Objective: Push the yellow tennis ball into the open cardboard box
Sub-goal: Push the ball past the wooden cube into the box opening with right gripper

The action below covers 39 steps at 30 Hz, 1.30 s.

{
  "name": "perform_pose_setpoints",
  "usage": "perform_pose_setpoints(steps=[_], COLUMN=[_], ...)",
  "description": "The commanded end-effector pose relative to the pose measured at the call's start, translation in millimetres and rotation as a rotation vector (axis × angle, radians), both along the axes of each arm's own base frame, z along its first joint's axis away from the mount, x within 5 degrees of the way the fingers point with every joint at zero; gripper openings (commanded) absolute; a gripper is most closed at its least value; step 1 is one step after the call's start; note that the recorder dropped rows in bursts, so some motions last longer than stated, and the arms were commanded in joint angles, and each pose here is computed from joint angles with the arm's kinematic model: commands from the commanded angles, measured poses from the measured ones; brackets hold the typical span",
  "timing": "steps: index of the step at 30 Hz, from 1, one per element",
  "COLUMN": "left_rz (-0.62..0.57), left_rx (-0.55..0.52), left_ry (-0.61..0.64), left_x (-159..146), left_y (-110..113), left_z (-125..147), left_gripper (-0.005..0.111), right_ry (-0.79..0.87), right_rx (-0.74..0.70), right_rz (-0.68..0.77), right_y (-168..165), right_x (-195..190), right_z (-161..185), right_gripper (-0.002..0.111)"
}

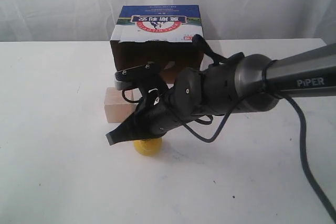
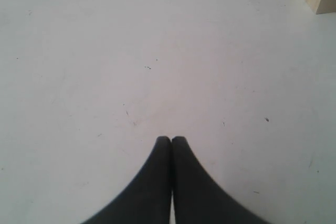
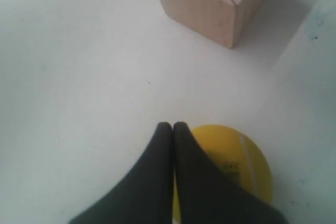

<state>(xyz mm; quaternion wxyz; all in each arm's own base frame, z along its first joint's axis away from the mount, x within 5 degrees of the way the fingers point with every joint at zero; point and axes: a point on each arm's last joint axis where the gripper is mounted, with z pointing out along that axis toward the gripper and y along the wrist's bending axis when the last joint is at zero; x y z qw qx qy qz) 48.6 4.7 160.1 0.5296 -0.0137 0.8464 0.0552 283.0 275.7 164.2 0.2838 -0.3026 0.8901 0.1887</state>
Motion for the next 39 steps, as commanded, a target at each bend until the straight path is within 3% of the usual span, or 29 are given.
perform_pose_setpoints(steps=[1, 9, 18, 21, 26, 33, 39], left_rz=[-0.005, -0.005, -0.005, -0.005, -0.005, -0.005, -0.005], left_rx=[-0.011, -0.011, -0.011, -0.011, -0.011, -0.011, -0.011], left_ry=[0.031, 0.031, 0.031, 0.031, 0.031, 0.031, 0.031], left_x=[-1, -1, -1, -1, -1, -1, -1], left_y=[-1, -1, -1, -1, -1, -1, -1], left_z=[-4, -4, -4, -4, -4, -4, -4], left_gripper=[0.0, 0.0, 0.0, 0.0, 0.0, 0.0, 0.0], right_ry=[-0.016, -0.046, -0.199, -0.135, -0.135, -0.193, -0.051], right_rx=[-0.026, -0.011, -0.014, 0.025, 0.018, -0.018, -0.073], right_rz=[-0.001, -0.16, -0.102, -0.105, -0.131, -0.03, -0.004], right_y=[-5, -47, -47, -46, -38, -14, -19], right_x=[5, 42, 53, 44, 49, 41, 38], right_z=[-9, -7, 17, 35, 12, 0, -23], right_gripper=[0.0, 0.0, 0.0, 0.0, 0.0, 0.0, 0.0])
